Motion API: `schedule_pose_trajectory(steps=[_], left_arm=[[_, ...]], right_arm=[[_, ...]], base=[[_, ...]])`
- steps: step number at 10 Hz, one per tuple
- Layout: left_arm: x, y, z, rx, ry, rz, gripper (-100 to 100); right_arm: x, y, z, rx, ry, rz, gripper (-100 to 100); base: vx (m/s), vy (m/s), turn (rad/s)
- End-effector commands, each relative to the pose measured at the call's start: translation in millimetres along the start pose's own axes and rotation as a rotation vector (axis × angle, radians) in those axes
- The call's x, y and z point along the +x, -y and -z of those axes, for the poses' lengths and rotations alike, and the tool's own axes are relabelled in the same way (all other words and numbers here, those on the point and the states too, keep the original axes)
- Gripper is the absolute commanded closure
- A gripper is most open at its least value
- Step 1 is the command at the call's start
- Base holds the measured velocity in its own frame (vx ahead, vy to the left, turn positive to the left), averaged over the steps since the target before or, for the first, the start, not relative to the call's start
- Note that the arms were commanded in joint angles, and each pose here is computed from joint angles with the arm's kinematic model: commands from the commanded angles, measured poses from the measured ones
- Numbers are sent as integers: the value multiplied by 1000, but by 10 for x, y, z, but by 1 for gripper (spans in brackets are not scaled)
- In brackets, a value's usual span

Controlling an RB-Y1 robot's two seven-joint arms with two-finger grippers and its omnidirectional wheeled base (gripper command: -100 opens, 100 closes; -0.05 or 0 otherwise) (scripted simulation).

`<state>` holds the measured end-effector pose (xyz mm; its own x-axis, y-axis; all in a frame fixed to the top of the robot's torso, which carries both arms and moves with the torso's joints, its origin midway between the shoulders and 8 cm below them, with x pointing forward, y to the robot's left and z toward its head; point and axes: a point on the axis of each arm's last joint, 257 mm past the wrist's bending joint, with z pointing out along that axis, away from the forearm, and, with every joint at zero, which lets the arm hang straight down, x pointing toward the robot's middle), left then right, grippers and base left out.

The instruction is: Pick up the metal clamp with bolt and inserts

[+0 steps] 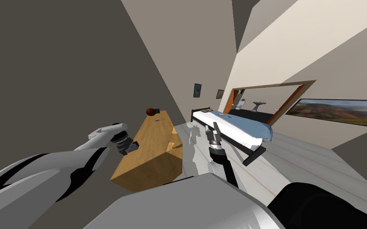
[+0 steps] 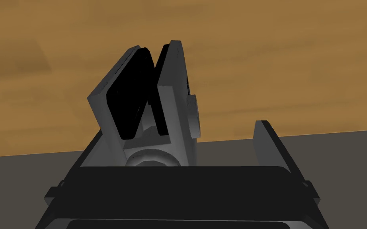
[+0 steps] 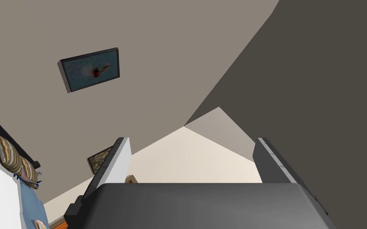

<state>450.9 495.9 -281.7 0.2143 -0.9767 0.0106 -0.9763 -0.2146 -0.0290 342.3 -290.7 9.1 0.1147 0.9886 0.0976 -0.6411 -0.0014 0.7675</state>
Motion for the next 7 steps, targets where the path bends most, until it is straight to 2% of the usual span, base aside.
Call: schedule_pose_trajectory(steps=[1,2,6,7], left_arm=[[0,0,0,0,0,0,-100],[2,-2,1,-1,0,1,100],[2,2,3,1,0,1,100],[3,2,3,0,0,1,0]], right_arm=[[0,0,0,0,0,0,0],[0,0,0,0,0,0,0],[0,0,0,0,0,0,0],[0,0,0,0,0,0,0]], base=[[0,0,0],[0,0,0],[0,0,0],[0,0,0]])
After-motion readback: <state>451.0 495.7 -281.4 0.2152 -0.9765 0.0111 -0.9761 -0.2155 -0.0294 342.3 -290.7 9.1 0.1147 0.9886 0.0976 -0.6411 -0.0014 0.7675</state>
